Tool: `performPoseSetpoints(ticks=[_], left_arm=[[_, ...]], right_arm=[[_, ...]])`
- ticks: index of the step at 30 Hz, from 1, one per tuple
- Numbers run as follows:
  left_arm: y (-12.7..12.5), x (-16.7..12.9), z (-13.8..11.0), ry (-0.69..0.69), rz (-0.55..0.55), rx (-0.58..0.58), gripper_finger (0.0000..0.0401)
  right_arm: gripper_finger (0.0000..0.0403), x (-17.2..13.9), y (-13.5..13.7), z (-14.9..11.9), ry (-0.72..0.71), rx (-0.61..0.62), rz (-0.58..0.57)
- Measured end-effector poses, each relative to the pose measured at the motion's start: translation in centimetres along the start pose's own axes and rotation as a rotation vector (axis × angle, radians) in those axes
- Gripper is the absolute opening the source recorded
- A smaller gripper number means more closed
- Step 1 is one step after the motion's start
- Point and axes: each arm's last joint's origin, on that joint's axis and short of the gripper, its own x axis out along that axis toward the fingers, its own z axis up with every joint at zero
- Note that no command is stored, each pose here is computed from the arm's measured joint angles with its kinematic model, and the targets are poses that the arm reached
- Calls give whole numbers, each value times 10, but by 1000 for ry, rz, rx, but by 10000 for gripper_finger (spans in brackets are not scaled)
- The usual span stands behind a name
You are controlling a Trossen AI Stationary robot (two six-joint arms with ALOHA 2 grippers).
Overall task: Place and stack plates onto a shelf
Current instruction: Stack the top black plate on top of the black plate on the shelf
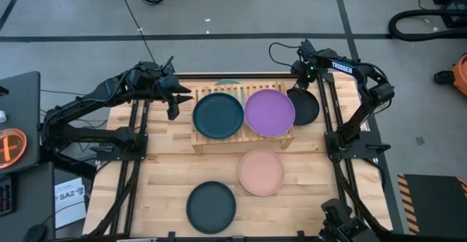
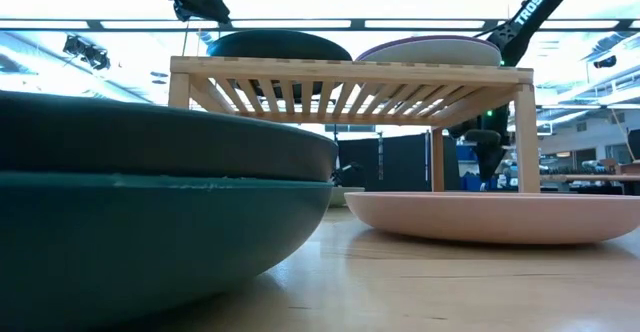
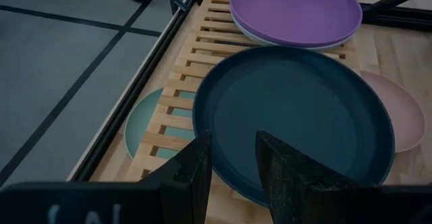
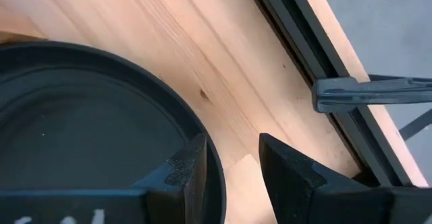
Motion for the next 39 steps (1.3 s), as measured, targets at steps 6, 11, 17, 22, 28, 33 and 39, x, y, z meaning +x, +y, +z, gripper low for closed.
performPoseSetpoints(ticks=[6,11,17,22,28,33,39], left_arm=[[0,0,0,0,0,0,121],[0,0,0,0,0,0,121],[0,0,0,0,0,0,121],[0,0,0,0,0,0,121],[0,0,0,-1,0,-1,121],[0,0,0,-1,0,-1,121],[0,0,0,-1,0,-1,121]], right_arm=[[142,9,4,-8,27,-48,7],[142,16,5,-13,39,-51,-19],[142,25,7,-18,31,-52,-32],[142,29,8,-19,18,-51,-36],[142,35,10,-24,14,-40,-43],[136,37,11,-27,26,-40,-37],[102,37,11,-27,26,-44,-41]])
